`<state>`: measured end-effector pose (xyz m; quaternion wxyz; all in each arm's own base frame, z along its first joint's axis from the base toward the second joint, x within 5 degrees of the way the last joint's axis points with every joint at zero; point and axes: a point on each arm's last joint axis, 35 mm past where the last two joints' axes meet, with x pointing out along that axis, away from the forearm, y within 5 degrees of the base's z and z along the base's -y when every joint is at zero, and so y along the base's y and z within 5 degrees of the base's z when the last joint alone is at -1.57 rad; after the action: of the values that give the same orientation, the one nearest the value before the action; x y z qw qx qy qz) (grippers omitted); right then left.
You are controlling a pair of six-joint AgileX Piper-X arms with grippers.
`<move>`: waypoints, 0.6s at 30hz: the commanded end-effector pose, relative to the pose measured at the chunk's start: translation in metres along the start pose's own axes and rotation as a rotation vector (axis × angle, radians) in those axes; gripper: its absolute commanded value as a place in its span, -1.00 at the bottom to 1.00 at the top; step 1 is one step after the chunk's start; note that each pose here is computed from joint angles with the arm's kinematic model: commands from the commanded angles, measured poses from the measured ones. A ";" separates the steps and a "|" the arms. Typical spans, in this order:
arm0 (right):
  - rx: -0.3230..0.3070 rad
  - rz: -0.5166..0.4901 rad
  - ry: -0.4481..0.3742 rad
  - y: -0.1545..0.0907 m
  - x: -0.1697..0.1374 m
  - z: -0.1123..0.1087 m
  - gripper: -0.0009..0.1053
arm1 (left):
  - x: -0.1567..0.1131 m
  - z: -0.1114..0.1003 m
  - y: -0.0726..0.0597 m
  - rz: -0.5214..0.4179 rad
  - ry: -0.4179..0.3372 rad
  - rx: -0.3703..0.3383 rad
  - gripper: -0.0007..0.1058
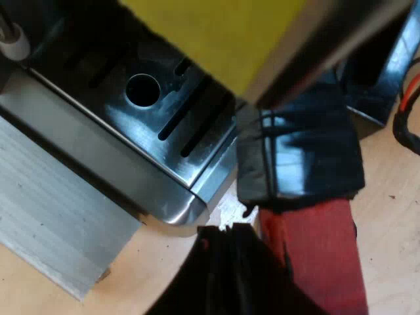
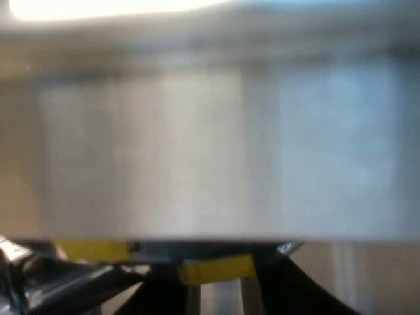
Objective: Put the handle in the coffee machine
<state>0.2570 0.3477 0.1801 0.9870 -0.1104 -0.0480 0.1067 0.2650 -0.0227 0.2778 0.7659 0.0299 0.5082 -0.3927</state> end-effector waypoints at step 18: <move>0.120 -0.035 -0.142 -0.012 0.003 0.058 -0.66 | -0.006 -0.009 -0.027 -0.154 -0.014 -0.088 -0.98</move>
<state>0.2551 0.3483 0.1828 0.9859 -0.1207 -0.0383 0.1092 0.2563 -0.0226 0.2880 0.7778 0.0207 0.4993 -0.3812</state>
